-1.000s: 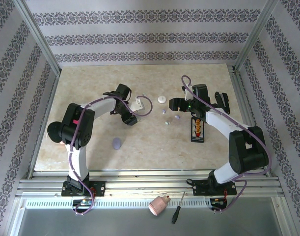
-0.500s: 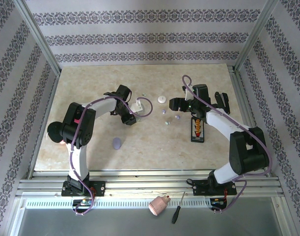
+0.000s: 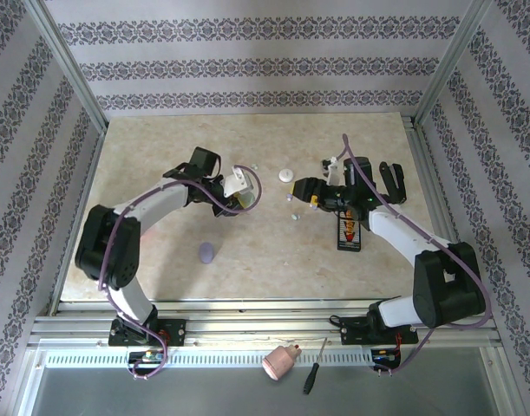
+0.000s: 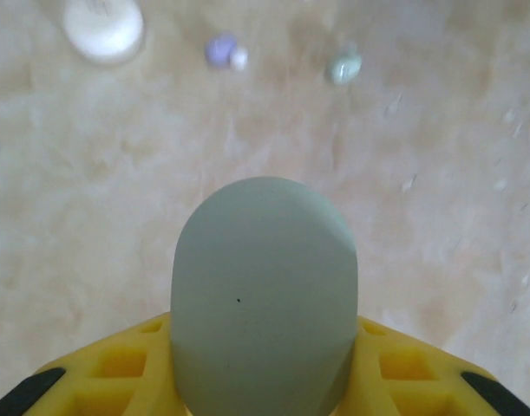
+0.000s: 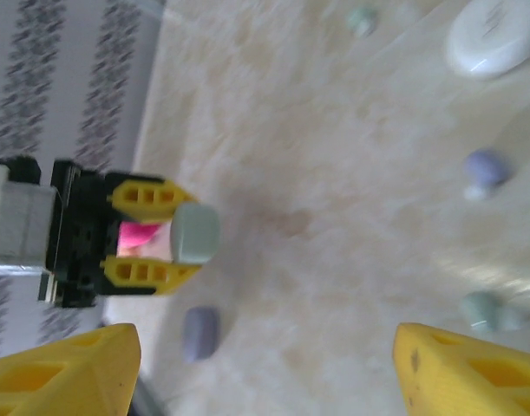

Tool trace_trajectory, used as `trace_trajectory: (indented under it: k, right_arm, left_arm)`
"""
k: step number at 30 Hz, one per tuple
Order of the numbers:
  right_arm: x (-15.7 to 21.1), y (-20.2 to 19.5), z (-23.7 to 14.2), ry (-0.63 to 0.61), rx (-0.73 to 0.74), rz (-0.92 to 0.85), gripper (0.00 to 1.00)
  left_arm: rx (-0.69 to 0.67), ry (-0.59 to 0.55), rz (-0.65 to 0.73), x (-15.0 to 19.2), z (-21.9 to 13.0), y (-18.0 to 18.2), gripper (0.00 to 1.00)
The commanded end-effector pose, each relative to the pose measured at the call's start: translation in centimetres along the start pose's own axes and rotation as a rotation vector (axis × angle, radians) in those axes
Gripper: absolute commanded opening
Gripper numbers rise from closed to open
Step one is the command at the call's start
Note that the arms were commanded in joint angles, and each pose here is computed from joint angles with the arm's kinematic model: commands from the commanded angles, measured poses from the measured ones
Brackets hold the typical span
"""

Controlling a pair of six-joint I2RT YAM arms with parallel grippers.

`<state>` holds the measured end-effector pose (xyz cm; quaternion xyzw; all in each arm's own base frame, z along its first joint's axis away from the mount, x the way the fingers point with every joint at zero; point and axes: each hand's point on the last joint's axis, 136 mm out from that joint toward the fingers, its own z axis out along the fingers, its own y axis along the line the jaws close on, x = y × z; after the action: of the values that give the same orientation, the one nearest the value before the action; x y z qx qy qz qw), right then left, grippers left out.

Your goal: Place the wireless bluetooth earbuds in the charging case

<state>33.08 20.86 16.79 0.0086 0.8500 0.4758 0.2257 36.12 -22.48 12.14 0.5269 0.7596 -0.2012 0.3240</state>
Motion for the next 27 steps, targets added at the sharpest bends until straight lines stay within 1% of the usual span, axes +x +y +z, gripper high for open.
trace_trajectory:
  k: [1,3,6,11,15,18,23,24,27]
  right_arm:
    - [2.2,3.8,0.8,0.123,-0.18,0.073,0.77]
    - [2.8,4.9,1.4,0.154,-0.231,0.088,0.76]
    - [3.3,6.1,2.2,0.179,-0.258,0.079,0.76]
    - [3.9,6.7,4.0,0.226,-0.257,0.104,0.74]
    - [3.9,7.0,5.2,0.24,-0.254,0.122,0.68]
    - [3.6,7.0,5.5,0.232,-0.246,0.126,0.58]
    - [3.5,6.8,5.9,0.235,-0.24,0.134,0.47]
    - [3.5,6.6,6.0,0.237,-0.236,0.138,0.46]
    - [3.5,6.5,6.1,0.231,-0.23,0.136,0.46]
  left_arm:
    - [0.007,-0.179,0.082,-3.7,-1.2,-1.3,0.33]
    - [0.009,-0.235,0.113,-4.5,-1.7,-2.1,0.32]
    - [0.042,-0.291,0.133,-5.3,-2.4,-3.2,0.32]
    - [0.059,-0.305,0.137,-5.5,-2.3,-4.0,0.31]
    - [0.061,-0.314,0.163,-5.8,-2.6,-4.5,0.32]
    - [0.057,-0.312,0.18,-5.7,-2.7,-4.7,0.32]
    - [0.068,-0.295,0.192,-5.2,-2.6,-5.0,0.32]
    - [0.072,-0.295,0.192,-5.1,-2.6,-5.1,0.32]
    - [0.081,-0.302,0.198,-5.3,-2.6,-5.3,0.32]
